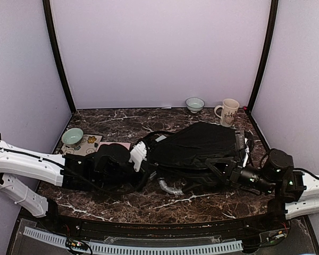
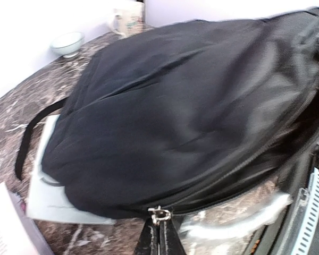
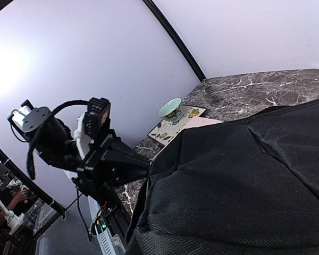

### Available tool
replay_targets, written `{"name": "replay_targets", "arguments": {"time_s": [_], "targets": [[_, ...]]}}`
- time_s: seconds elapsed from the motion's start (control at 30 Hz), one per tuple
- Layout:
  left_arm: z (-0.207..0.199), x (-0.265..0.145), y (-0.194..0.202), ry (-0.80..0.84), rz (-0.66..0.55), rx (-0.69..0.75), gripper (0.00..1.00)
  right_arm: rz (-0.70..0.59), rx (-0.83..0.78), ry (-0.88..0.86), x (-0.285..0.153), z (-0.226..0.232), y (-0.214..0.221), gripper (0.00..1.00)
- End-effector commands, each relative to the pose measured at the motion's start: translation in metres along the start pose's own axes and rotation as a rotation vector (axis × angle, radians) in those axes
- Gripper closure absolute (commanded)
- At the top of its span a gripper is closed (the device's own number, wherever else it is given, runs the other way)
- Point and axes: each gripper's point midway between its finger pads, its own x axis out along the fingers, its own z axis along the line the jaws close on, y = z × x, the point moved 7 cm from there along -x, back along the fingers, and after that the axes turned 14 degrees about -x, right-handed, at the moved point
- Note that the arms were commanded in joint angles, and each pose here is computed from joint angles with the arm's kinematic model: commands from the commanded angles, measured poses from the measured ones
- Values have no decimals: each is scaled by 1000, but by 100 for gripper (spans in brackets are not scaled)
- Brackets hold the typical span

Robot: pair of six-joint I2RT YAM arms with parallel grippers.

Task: Pack the student bag
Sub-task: Unzip the largest pocket of the student bag, then hold the largest pocket of the student bag.

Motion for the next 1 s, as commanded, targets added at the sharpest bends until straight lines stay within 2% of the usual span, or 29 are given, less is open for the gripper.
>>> {"name": "replay_targets", "arguments": {"time_s": [0.0,0.17,0.33,0.37,0.47,0.5,0.57,0.77,0.97], "targets": [[44,-18,-7,-92,-37,-41,100,-74,22,20,-18,0,-19,100],[73,-13,-1,-96,-36,-119,100,-116,32,66,-41,-6,-30,100],[65,-9,-4,-6,-24,-141,100,-137,68,86,-50,-10,-29,100],[60,-9,-6,29,-24,-141,100,-128,79,89,-47,-11,-26,91],[47,-9,-10,135,-2,-153,100,-86,97,85,-33,-12,-11,42],[44,-9,-11,153,0,-155,100,-71,104,90,-27,-12,-9,35],[37,-9,-11,174,0,-153,100,-30,112,108,-14,-12,-3,27],[20,-6,-10,203,2,-130,100,38,154,167,18,-15,13,23],[-1,-3,-8,231,6,-97,100,28,188,187,36,-12,18,23]]}}
